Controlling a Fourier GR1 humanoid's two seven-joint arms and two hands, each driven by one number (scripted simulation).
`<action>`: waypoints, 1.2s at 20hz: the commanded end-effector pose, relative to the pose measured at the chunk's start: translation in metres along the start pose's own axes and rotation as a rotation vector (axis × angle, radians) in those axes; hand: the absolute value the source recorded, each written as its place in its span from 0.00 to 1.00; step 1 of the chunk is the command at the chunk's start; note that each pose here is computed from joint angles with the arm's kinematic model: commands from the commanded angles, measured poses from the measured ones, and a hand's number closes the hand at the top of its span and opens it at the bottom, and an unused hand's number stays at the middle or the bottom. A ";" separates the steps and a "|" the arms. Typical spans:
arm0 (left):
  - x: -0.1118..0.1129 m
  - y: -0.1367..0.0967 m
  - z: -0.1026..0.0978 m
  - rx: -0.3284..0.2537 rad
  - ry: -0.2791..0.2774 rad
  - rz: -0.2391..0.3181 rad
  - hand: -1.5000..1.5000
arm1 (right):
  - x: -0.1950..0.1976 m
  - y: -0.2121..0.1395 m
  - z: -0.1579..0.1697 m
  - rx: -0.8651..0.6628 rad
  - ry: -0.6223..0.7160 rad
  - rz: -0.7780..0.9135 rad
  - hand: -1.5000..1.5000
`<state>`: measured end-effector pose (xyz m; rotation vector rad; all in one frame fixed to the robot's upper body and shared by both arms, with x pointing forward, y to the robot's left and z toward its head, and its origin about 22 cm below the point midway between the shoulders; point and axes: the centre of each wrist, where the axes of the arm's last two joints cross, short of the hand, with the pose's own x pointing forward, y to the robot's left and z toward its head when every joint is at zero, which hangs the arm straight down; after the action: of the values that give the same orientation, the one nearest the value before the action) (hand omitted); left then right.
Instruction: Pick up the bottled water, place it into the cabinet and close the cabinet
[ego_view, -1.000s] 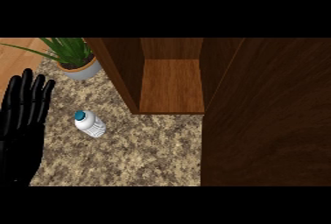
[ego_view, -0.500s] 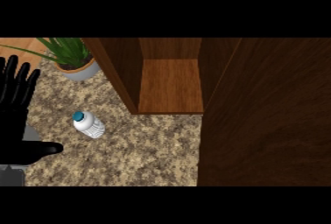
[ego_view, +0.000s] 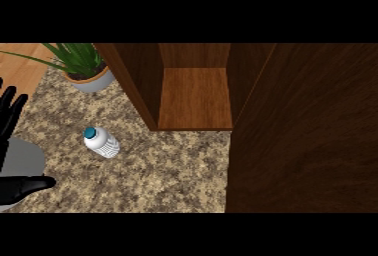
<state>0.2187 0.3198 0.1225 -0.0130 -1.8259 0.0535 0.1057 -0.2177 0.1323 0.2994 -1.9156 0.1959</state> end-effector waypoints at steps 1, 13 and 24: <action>-0.014 0.007 0.011 0.014 0.088 -0.046 0.00 | 0.028 0.015 0.021 -0.021 -0.019 -0.009 0.00; -0.086 0.043 -0.005 0.071 0.209 -0.028 0.00 | 0.043 0.016 0.039 0.003 -0.018 0.000 0.00; -0.167 0.043 0.003 0.075 0.330 0.086 0.00 | 0.047 0.027 0.047 0.023 -0.024 0.009 0.00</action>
<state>0.2540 0.3593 -0.0187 -0.0295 -1.5085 0.1540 0.0594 -0.2081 0.1186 0.3543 -1.8733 0.1692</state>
